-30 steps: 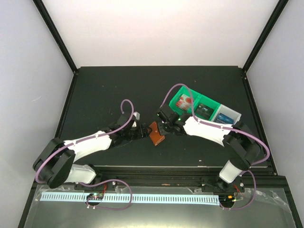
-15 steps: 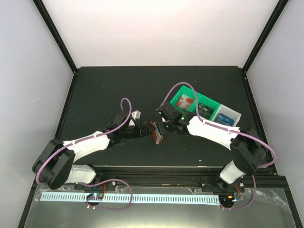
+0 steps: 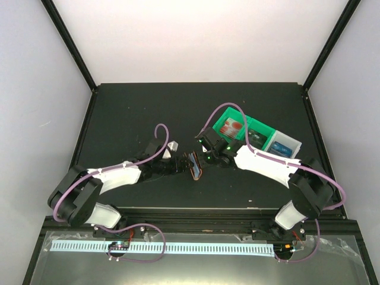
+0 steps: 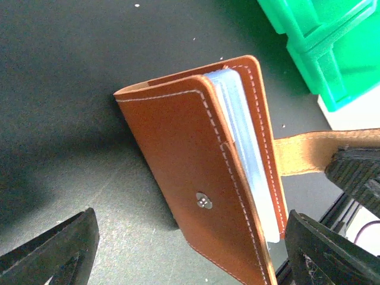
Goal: Put the credit cards into the card holder
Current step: Open the card holder at the center of the board.
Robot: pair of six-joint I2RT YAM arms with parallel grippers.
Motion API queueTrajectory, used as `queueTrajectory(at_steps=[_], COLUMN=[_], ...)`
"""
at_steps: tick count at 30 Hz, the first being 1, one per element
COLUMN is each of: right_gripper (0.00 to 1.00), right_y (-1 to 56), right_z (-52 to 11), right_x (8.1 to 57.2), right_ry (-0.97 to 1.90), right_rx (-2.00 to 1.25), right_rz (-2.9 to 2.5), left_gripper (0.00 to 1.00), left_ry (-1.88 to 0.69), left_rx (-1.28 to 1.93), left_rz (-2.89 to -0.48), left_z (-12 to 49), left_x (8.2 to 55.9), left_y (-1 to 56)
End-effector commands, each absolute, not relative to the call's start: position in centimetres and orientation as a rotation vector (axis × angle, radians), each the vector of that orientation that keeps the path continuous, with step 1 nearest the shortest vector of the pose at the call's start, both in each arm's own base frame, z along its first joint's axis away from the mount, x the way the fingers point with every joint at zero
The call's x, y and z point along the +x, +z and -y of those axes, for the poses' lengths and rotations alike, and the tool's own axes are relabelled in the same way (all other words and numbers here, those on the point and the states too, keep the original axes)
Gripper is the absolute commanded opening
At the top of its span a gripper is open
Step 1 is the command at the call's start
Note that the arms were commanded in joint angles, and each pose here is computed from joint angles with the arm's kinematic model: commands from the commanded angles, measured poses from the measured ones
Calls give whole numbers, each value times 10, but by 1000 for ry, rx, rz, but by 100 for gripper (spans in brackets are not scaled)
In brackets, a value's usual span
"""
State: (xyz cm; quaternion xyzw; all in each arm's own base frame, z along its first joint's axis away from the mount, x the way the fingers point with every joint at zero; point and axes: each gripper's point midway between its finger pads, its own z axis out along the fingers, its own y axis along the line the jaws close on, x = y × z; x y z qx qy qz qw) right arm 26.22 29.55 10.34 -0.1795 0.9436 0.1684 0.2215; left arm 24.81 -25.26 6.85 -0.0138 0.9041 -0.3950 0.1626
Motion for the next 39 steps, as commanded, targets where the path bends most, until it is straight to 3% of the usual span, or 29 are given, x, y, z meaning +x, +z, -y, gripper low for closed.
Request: queueTrajectory(at_steps=[1, 5, 9, 16, 27, 29, 35, 39], right_gripper=[1, 1, 1, 1, 2, 6, 38, 45], right_y=[113, 117, 117, 108, 92, 92, 105, 126], right_z=[-300, -306, -306, -297, -286, -284, -281, -289], right_x=[263, 260, 260, 265, 272, 273, 276, 272], right_ry=[505, 554, 554, 473, 364, 340, 331, 424], right_rx=[-512, -538, -540, -504, -459, -452, -450, -489], right_rz=[-2573, -2564, -2563, -2582, -2608, -2607, -2572, -2520], left_gripper=[87, 92, 90, 66, 53, 49, 36, 25], left_ry=[-1109, -1087, -1052, -1019, -1019, -1005, -1008, -1014], left_rx=[-13, -3, -4, -9, 6, 4, 15, 21], left_rz=[-2574, -2578, -2594, -2626, -2633, -2649, -2661, -2658], left_z=[255, 254, 251, 249, 250, 249, 253, 254], left_x=[256, 258, 259, 259, 258, 259, 261, 262], left_y=[75, 76, 73, 65, 64, 60, 61, 65])
